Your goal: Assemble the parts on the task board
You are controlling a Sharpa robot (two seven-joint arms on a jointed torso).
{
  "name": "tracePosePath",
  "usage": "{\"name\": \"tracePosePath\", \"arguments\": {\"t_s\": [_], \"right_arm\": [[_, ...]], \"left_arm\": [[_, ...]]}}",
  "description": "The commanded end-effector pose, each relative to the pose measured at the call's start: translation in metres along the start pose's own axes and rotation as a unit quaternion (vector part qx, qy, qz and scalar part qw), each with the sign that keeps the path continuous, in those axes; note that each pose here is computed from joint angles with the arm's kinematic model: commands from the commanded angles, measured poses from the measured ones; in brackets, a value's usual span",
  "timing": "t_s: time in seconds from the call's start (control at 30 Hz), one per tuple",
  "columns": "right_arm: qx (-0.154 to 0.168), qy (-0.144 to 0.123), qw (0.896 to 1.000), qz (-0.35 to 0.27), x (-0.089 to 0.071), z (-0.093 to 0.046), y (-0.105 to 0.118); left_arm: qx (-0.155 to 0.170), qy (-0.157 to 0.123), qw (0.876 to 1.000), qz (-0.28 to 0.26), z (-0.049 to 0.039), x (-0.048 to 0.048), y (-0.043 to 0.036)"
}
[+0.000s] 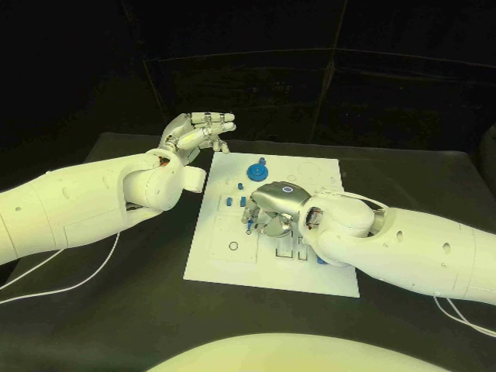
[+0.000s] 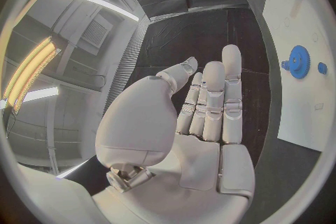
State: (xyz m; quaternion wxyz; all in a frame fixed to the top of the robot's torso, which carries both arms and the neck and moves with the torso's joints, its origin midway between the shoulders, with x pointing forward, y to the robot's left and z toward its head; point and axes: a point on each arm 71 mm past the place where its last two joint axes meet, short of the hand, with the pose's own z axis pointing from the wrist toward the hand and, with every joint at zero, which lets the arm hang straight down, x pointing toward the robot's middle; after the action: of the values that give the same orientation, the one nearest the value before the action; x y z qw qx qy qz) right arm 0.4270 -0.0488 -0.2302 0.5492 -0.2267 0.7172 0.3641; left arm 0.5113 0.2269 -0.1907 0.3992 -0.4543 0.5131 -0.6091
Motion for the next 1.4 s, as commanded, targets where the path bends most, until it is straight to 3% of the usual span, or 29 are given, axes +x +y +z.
{"name": "tracePosePath", "arguments": {"t_s": [0.03,1.4], "right_arm": [[0.004,0.011,1.000,-0.017,0.002,0.002,0.001],[0.012,0.050,0.998,-0.025,0.019,0.012,0.001]], "left_arm": [[0.003,0.004,1.000,-0.005,0.0008,0.0022,-0.0012],[0.002,0.009,1.000,-0.007,0.0019,0.0010,-0.0009]]}}
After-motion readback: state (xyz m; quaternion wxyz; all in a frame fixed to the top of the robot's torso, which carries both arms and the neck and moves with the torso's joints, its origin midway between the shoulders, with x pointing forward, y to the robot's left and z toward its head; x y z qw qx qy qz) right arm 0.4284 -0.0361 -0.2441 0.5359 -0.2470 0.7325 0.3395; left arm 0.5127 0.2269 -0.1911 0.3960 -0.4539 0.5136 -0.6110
